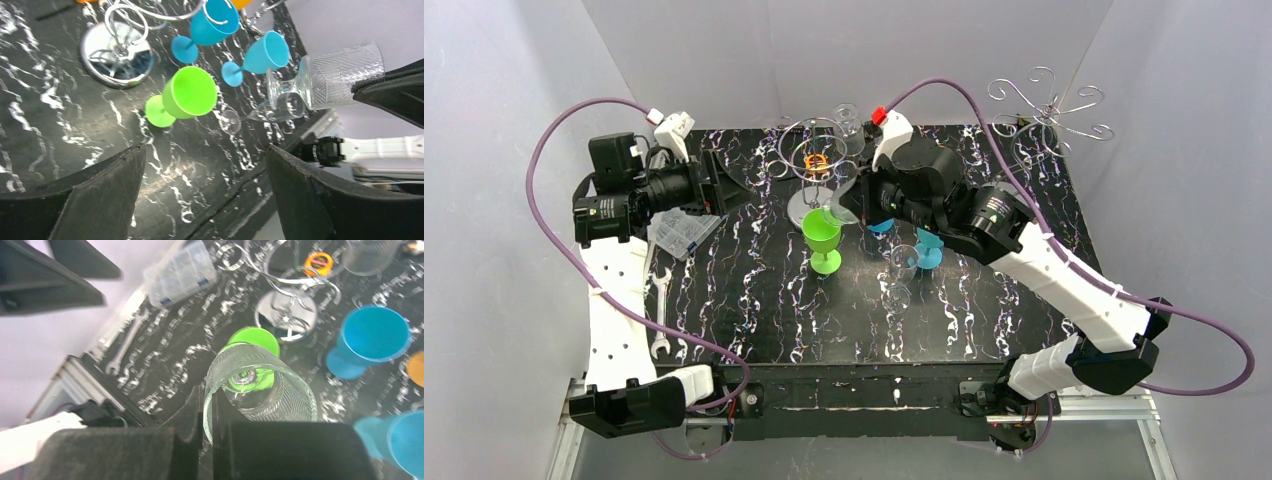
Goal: Place the wine glass upside down on the wine glass rack
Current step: Pick up the wine glass at the center of the board, then turn the wine glass upside down at the wine rack.
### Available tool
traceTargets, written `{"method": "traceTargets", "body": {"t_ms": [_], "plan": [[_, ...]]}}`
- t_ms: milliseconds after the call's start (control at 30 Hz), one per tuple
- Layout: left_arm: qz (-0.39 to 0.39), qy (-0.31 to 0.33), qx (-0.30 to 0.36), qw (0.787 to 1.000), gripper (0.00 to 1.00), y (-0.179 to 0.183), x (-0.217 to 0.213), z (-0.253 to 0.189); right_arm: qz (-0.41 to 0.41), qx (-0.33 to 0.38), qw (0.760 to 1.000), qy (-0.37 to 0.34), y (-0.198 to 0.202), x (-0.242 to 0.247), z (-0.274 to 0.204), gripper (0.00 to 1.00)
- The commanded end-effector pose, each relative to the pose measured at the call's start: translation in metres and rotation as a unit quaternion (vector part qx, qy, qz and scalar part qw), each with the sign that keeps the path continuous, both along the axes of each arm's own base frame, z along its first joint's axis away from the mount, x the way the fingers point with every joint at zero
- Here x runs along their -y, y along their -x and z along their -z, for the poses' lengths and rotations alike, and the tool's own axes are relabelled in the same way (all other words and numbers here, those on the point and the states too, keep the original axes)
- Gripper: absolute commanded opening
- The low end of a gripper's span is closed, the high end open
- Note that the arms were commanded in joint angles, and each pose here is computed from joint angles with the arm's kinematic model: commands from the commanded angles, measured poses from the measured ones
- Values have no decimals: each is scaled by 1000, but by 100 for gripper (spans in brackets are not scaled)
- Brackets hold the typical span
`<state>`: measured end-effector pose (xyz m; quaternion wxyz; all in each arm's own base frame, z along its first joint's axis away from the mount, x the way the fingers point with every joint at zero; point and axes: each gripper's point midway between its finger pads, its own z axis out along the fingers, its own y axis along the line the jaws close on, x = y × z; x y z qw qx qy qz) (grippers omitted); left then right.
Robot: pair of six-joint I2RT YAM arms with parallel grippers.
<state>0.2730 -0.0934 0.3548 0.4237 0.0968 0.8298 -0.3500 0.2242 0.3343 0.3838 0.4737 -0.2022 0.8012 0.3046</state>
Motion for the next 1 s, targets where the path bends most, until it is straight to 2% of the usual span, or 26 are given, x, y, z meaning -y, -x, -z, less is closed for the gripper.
{"method": "traceTargets", "body": {"t_ms": [0,167,433,633,833,900,967], "plan": [[21,53,-33,998,86,15,13,1,-43,62,985,-155,14,-39,-82,1],[20,65,-54,996,84,17,15,9,-49,91,976,-190,18,-65,-96,1],[0,82,-75,994,82,16,15,15,-65,97,968,-220,23,-92,-100,1],[-4,96,-72,993,60,12,16,11,-75,94,967,-225,29,-105,-97,1],[-5,107,-66,992,55,12,18,6,-75,91,966,-230,31,-111,-94,1],[-7,103,-58,993,46,11,17,6,-75,90,965,-235,31,-113,-94,1],[-6,105,-58,993,34,10,18,6,-74,90,964,-238,31,-115,-92,1]]}}
